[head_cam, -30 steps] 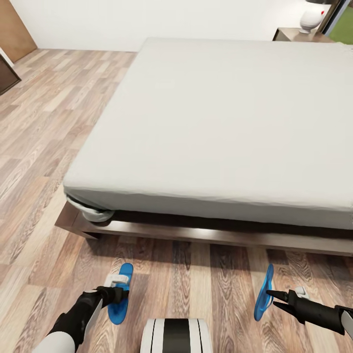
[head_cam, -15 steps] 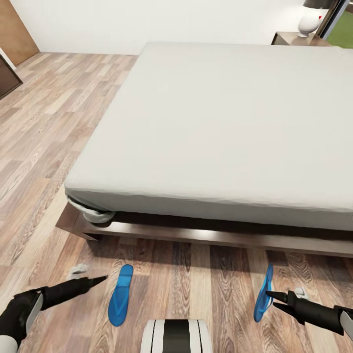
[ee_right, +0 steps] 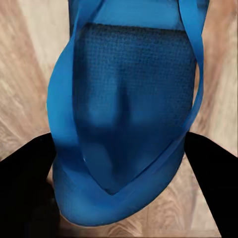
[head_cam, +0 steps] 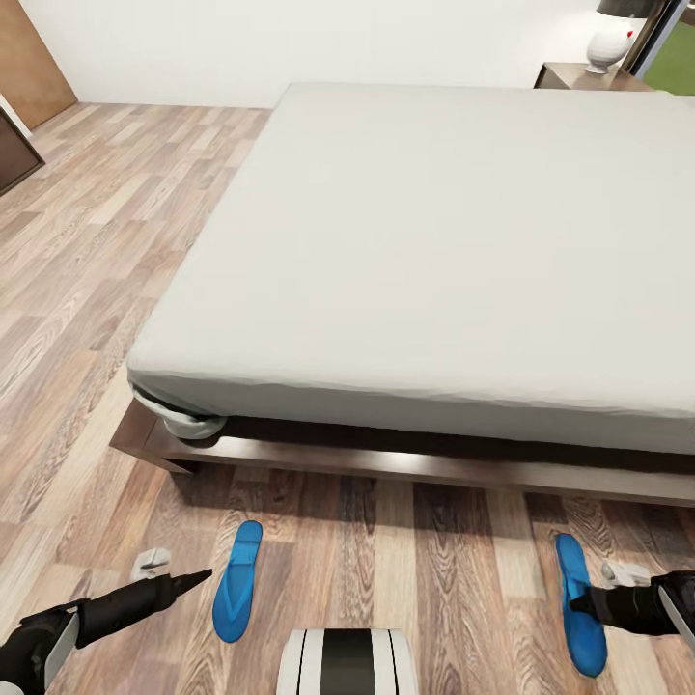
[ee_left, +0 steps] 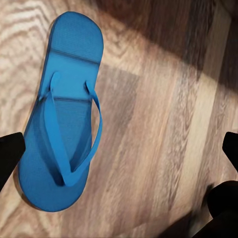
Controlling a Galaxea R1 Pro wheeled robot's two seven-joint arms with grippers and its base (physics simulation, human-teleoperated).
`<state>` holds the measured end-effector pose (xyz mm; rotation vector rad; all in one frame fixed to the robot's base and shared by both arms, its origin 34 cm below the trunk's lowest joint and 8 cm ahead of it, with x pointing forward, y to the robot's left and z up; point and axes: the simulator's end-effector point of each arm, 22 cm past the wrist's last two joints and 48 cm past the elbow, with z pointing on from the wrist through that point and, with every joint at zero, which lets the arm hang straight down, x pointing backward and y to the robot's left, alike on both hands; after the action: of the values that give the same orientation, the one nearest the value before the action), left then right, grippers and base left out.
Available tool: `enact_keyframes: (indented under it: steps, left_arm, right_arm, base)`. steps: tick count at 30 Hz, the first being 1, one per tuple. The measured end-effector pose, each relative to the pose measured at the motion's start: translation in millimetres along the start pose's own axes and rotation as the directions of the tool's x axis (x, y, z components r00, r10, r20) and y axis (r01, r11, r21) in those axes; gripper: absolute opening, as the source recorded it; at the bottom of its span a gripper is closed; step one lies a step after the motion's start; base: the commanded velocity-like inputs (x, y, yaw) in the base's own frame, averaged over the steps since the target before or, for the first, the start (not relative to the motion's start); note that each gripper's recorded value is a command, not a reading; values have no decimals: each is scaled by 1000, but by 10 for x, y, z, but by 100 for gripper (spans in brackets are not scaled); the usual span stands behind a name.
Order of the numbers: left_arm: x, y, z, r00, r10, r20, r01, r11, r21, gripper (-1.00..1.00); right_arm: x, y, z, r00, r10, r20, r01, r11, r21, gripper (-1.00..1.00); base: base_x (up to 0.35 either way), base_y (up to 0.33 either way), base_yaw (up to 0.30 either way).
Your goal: In the bedroom, move the book from the bed onto either nightstand, and place the two sandals side by side next to the bed.
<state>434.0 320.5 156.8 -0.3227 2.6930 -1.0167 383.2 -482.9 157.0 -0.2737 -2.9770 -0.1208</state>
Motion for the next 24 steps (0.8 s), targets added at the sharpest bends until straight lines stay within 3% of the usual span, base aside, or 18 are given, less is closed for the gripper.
enact_keyframes:
  steps: [2,5,8,14,16,20,24]
  left_arm:
    - [0,0,1,1000,0,0,0,1000,0,100]
    - [0,1,1,1000,1,0,-1,1000,0,100]
    - [1,-1,2,1000,0,0,0,1000,0,100]
    - [1,-3,2,1000,0,0,0,1000,1,100]
    - [2,-3,2,1000,0,0,0,1000,1,100]
    - [3,-2,1,1000,0,0,0,1000,1,100]
    - [15,1,3,1000,-3,-2,3,1000,0,100]
  right_arm:
    - [-32,-204,-28,1000,-14,5,13,995,97,-100]
    - [-47,-561,-99,1000,-18,5,16,965,263,-100]
    - [-14,-658,-88,1000,-10,2,9,936,352,-100]
    - [226,-628,79,999,9,-39,7,926,377,-100]
    - [211,-637,158,1000,-16,0,15,927,375,-100]
    - [-6,-647,241,985,-95,142,36,927,373,-100]
    - [-91,-635,254,973,-123,198,43,929,367,-100]
  base:
    - [0,0,0]
    - [0,0,0]
    - [0,0,0]
    - [0,0,0]
    - [0,0,0]
    - [0,0,0]
    - [0,0,0]
